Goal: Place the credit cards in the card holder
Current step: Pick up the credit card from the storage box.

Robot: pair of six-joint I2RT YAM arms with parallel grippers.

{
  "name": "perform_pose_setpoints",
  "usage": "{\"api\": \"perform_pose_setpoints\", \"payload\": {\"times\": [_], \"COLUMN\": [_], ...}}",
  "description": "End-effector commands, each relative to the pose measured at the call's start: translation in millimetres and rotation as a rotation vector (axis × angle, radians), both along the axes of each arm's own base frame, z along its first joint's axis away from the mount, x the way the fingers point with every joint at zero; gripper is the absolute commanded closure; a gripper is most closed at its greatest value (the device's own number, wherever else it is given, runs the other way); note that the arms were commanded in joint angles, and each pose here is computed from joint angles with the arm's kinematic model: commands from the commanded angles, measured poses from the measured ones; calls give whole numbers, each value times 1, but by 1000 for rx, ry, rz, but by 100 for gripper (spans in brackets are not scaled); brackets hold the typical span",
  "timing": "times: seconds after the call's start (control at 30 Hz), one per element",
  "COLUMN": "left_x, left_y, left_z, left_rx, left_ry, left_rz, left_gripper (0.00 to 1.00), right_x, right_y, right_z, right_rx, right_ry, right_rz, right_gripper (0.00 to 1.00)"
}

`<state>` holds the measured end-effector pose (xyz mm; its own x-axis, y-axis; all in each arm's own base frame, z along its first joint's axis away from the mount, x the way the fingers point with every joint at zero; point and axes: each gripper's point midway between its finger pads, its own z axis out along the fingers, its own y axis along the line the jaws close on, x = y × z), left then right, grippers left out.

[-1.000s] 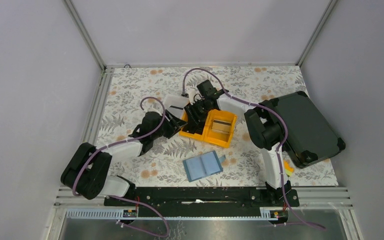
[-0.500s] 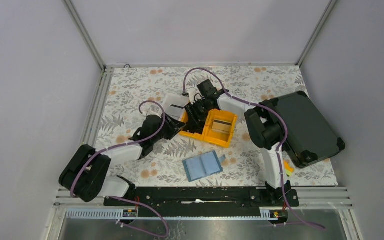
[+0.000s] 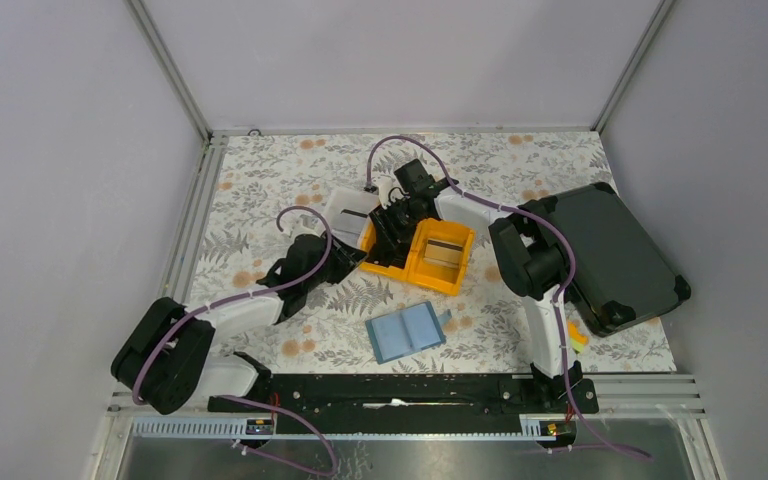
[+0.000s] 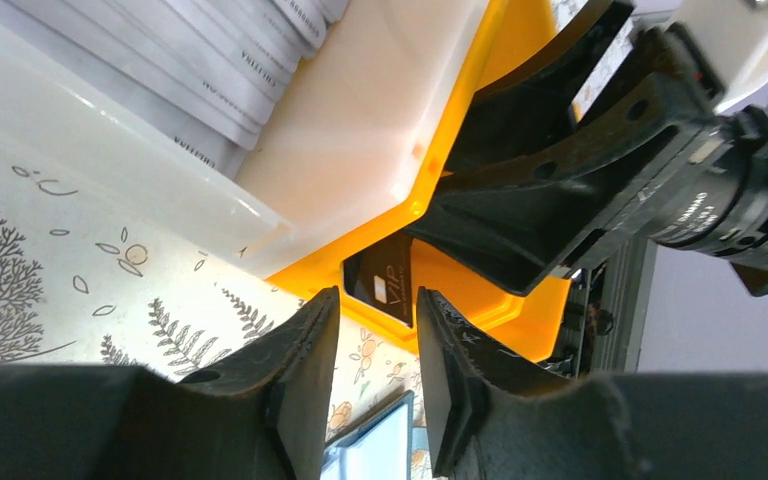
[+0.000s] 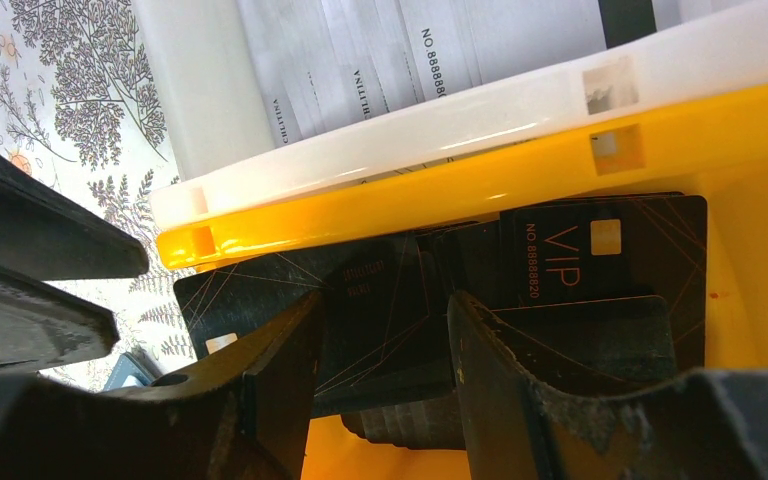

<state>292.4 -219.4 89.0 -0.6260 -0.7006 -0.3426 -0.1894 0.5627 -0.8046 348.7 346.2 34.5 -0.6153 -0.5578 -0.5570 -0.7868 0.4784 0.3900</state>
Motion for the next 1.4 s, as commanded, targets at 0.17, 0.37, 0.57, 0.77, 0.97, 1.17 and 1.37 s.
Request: {"api": "perform_pose_setpoints", "payload": {"times": [0.17, 0.37, 0.57, 0.77, 0.97, 1.17, 1.37], "left_x": [1, 5, 9, 11, 11, 11, 14], "left_y": [-10, -12, -13, -15, -16, -15, -19], "left_z": [-2, -4, -3, 3, 7, 6, 3], "left_rx": [-17, -8, -5, -16, -38, -31, -38], "left_ry": [-4, -3, -9, -24, -33, -32, -24], "left_rz": [-15, -17, -17, -14, -12, -6, -17], "left_gripper": [69, 77, 81, 82, 83, 80, 82], "right_x": [1, 0, 0, 0, -1, -1, -2], "right_y": [-3, -3, -3, -3, -3, -3, -4], "right_z": [12, 11, 11, 11, 10, 9, 9], "right_rx": [2, 2, 1, 3, 2, -2, -3], "right_ry": [-19, -18, -17, -15, -13, -7, -6], "right_rz": [-9, -8, -7, -6, -5, -4, -5], "right_gripper": [45, 45, 45, 45, 45, 45, 45]}}
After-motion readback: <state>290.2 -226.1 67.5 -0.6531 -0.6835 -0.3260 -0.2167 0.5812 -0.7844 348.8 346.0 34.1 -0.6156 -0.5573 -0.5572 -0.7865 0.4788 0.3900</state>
